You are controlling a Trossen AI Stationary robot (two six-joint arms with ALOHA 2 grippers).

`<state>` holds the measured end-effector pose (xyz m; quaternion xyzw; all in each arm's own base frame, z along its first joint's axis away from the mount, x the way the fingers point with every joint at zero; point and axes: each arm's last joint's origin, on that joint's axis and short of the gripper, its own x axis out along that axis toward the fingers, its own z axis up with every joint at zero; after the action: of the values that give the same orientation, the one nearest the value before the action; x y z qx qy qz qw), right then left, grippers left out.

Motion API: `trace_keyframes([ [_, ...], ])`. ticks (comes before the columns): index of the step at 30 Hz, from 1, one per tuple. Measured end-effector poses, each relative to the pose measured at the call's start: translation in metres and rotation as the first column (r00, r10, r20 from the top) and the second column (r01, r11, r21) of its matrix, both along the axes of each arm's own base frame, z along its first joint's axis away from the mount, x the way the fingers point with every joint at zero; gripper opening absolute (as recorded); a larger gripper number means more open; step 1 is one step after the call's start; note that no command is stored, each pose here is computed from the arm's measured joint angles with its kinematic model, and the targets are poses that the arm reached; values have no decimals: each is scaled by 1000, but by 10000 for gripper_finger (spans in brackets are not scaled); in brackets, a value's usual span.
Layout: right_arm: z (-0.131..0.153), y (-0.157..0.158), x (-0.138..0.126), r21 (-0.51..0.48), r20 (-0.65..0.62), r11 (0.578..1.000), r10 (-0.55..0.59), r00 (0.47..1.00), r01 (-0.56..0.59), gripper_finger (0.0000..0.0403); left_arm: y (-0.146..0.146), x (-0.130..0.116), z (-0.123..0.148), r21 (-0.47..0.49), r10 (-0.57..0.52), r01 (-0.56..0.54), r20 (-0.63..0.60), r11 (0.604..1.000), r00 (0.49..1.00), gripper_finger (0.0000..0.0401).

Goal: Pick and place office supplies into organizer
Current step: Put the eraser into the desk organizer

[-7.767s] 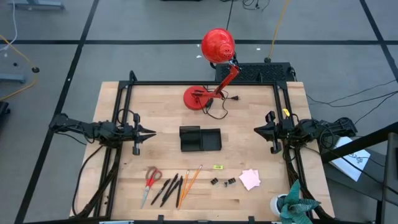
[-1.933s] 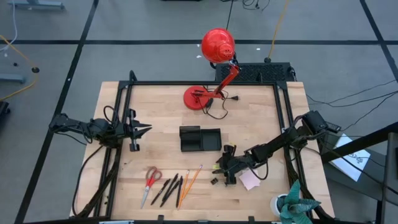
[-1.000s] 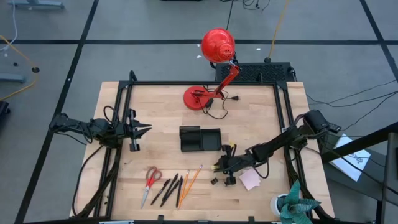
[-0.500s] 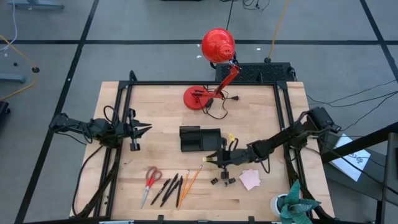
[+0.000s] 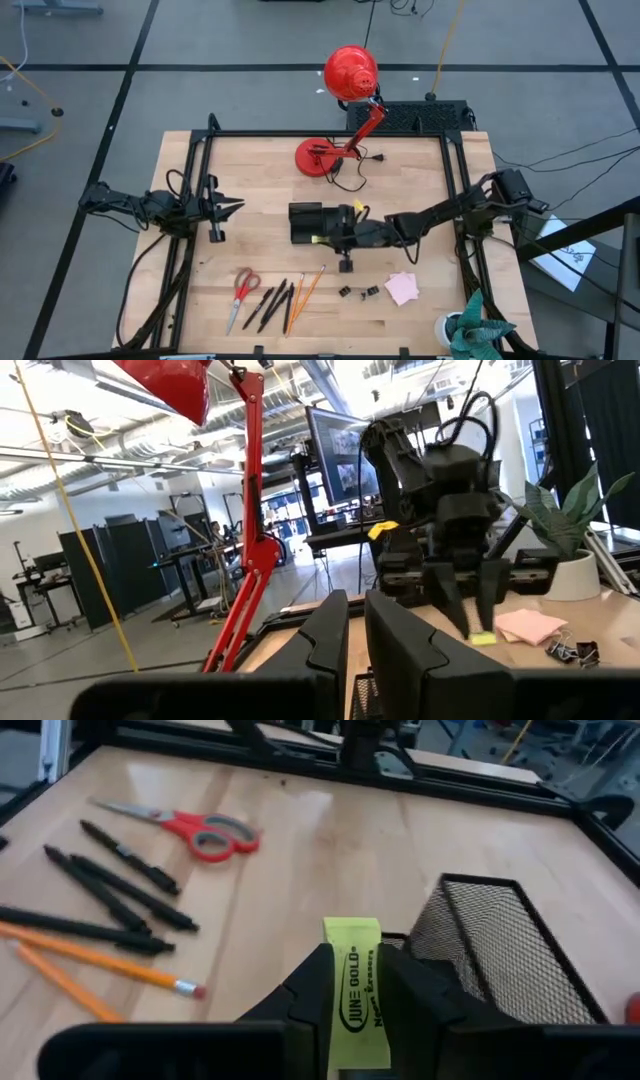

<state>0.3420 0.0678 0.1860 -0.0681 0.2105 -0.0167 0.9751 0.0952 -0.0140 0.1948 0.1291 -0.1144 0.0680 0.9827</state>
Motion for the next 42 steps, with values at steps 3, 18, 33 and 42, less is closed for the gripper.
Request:
trace_keyframes([
  [3, 0, -6, 4, 26, 24, 1000, -4, 1000, 4, 62, 0, 0, 0, 0, 0, 0, 2, 1000, 1000, 47],
  [18, -38, -26, 37, 44, 13, 999, -24, 1000, 23, 61, 1, 0, 1, -8, 18, -18, 12, 1000, 1000, 47],
  [33, -75, -27, 60, -15, -83, 999, -36, 996, 34, 63, 1, 0, 1, -10, 25, -25, 10, 1000, 1000, 47],
  [42, -75, -27, 59, 1, -89, 998, -58, 994, 58, 91, 1, 0, 1, 8, 30, -30, 9, 1000, 1000, 47],
])
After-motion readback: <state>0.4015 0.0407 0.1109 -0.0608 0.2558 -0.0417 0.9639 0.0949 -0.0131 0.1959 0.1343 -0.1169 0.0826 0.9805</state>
